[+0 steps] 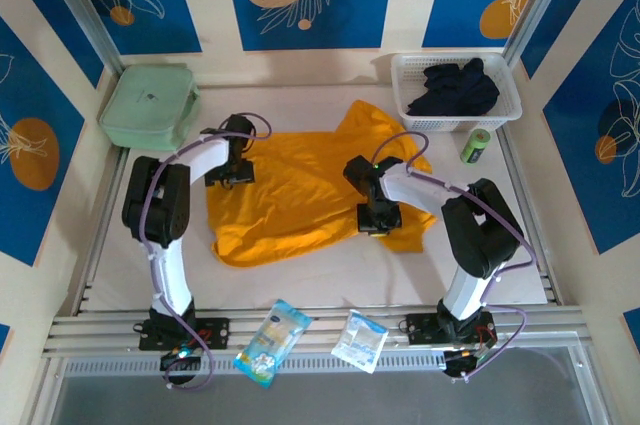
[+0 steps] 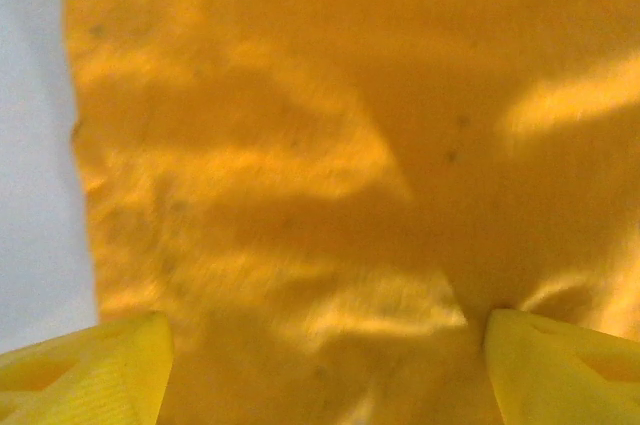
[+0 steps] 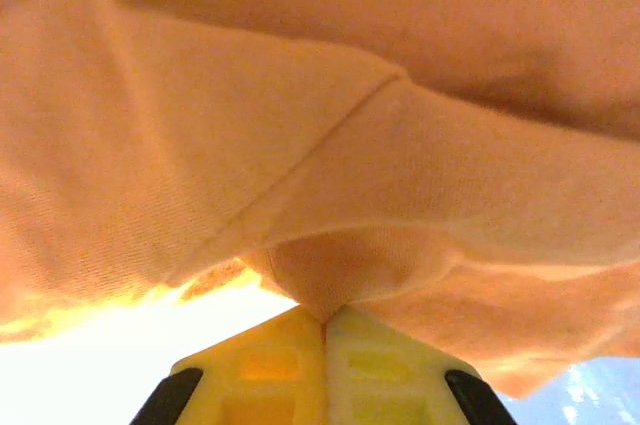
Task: Fold and stack the t-shirts
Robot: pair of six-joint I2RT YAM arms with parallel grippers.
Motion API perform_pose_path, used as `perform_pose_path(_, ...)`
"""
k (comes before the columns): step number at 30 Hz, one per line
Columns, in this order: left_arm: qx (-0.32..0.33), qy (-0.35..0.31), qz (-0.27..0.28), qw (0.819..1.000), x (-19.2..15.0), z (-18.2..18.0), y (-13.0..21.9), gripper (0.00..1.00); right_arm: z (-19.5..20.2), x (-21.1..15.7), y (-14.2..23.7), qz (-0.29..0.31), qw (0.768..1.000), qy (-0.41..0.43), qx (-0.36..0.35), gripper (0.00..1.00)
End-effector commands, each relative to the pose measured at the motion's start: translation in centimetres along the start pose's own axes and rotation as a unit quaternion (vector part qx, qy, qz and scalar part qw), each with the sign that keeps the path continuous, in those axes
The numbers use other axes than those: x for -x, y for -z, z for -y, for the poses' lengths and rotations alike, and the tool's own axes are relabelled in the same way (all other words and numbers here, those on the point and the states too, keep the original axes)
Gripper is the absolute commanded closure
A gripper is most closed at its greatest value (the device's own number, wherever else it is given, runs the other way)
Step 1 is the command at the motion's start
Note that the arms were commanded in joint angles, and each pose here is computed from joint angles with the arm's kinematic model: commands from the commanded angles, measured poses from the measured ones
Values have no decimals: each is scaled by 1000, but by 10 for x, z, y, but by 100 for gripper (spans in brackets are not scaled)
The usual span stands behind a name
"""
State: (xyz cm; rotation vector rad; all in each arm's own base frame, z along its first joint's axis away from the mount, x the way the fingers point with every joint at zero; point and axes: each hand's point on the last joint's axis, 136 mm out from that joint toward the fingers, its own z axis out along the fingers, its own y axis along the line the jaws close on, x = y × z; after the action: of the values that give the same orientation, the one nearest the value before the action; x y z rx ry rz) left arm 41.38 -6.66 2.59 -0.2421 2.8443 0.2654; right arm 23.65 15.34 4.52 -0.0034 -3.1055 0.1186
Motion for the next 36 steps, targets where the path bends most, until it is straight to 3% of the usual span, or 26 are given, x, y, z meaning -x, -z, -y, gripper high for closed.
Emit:
perform_pose_path(1,14,-8,-14,1000,0,-6,-9,20,5,-6,39,-7,997,71,5,100)
perform_pose_path(6,24,-13,-3,1000,7,-10,-1,20,8,23,58,-16,992,128,18,100)
perform_pose_path(14,50,-36,2,998,11,-21,8,19,19,146,45,7,992,123,-38,98)
perform_pose_path(15,49,-36,3,998,12,-21,10,18,24,158,42,8,992,113,-52,82)
perform_pose_path(17,46,-35,4,998,11,-21,15,18,30,173,42,14,993,92,-69,64)
perform_pose_path(19,44,-34,9,998,11,-22,21,17,33,175,48,27,994,77,-78,54)
perform_pose_path(21,43,-32,13,998,10,-25,29,17,31,167,58,47,994,70,-71,51)
perform_pose_path(28,25,-21,35,999,10,-29,57,16,13,118,48,46,998,40,5,65)
perform_pose_path(36,27,-21,33,999,3,-32,58,16,2,118,10,28,997,-39,58,59)
